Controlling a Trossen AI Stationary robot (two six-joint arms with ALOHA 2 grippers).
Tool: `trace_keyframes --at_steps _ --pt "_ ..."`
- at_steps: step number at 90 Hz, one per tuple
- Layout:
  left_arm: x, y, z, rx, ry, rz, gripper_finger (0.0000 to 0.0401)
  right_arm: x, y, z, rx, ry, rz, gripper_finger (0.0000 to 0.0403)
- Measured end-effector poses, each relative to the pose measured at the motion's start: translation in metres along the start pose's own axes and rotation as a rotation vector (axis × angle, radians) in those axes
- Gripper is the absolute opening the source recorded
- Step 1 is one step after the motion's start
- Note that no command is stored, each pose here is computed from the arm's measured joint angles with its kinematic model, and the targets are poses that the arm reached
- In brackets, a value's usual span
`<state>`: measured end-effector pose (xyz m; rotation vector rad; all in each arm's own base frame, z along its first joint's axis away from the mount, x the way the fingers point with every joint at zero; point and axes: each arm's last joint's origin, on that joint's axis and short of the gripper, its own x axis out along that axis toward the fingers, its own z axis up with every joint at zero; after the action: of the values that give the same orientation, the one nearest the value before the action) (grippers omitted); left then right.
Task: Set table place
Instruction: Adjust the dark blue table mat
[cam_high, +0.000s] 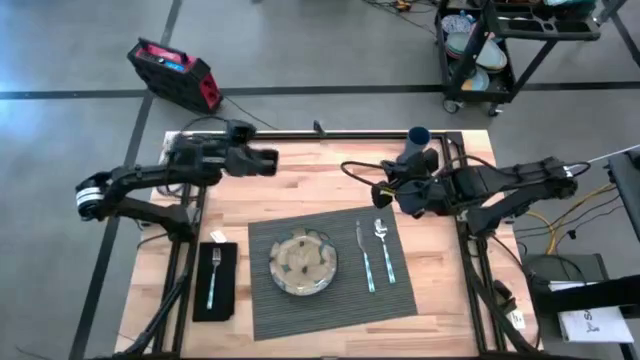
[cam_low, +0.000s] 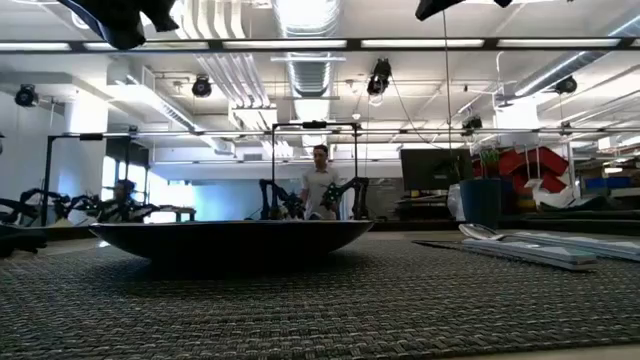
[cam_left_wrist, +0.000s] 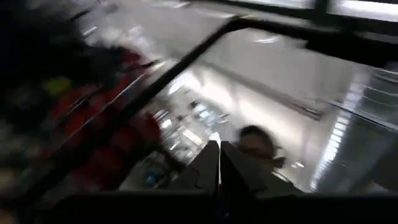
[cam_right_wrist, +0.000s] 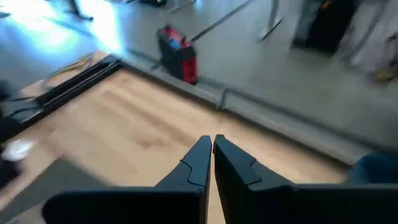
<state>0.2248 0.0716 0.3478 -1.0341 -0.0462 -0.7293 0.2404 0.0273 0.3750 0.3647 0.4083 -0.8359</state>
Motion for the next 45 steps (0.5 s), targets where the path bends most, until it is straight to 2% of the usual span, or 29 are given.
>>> trace_keyframes --at_steps 13,17,26,31,35,38,45 --pt "-0.016 0.045 -0.039 -0.144 0.176 0.425 0.0 0.008 0.009 -0.014 0.057 0.145 0.071 0.0002" --pt "-0.028 0.053 -0.055 -0.17 0.211 0.631 0.0 0.011 0.013 -0.019 0.072 0.18 0.081 0.0002" --pt "-0.056 0.059 -0.093 -0.189 0.341 1.188 0.0 0.019 0.023 -0.034 0.087 0.24 0.074 0.0002" --pt "-0.066 0.052 -0.108 -0.186 0.414 1.401 0.0 0.026 0.029 -0.045 0.075 0.268 0.053 0.0002" --pt "-0.07 0.047 -0.119 -0.175 0.456 1.486 0.0 0.033 0.033 -0.054 0.055 0.302 0.036 0.0002" --pt "-0.071 0.044 -0.127 -0.173 0.48 1.506 0.0 0.037 0.035 -0.061 0.04 0.344 0.017 0.0002" --pt "-0.065 0.04 -0.145 -0.163 0.481 1.45 0.0 0.05 0.035 -0.082 -0.001 0.449 -0.076 0.0002"
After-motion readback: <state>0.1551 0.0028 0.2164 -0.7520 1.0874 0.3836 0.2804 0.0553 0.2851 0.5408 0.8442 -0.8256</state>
